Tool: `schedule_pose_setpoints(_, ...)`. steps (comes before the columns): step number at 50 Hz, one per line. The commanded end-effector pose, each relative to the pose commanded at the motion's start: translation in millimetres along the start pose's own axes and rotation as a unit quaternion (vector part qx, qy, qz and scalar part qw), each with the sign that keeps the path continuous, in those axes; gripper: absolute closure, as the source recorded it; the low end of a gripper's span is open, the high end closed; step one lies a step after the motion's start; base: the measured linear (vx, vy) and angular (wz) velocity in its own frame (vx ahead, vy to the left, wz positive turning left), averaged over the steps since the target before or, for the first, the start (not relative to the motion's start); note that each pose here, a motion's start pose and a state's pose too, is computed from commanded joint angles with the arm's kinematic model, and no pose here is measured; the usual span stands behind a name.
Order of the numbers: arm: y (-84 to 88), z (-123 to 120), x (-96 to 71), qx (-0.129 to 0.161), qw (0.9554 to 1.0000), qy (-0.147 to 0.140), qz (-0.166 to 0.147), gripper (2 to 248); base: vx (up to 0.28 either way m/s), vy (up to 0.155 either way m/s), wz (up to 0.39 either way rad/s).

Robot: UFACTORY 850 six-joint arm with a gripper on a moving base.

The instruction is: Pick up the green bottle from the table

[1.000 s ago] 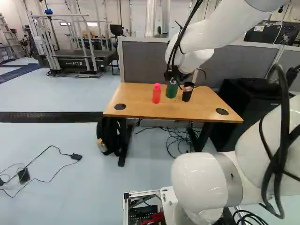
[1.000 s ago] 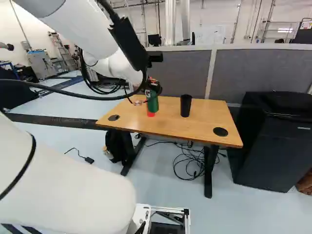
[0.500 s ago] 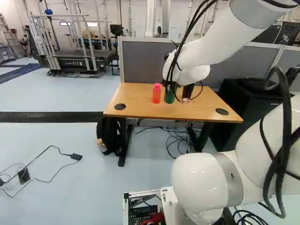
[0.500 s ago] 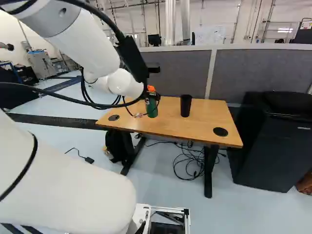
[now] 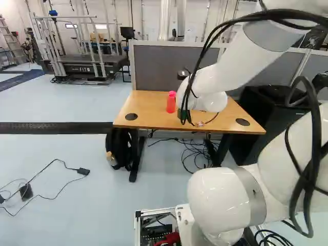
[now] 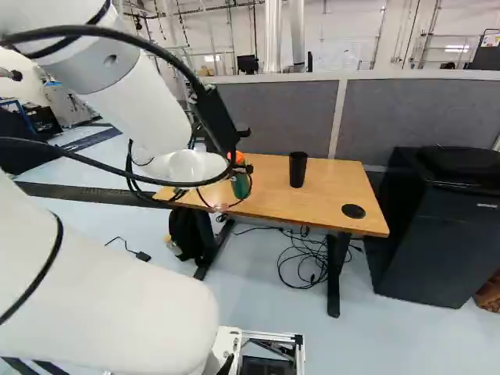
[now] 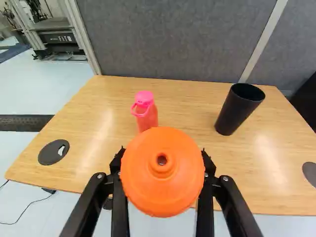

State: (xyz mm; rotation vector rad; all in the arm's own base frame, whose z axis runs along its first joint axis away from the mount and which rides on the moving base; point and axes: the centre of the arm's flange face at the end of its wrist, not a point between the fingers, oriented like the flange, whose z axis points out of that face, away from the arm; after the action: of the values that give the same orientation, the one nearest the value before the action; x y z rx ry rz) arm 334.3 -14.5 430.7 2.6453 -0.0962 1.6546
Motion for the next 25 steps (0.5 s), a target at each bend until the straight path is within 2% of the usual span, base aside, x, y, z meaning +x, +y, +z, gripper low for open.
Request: schedule_pose_setpoints(25,-5.6,-12.8,-47.3,0.013,0.9993,0.032,-0.011,129,0.000,0.000,0.000)
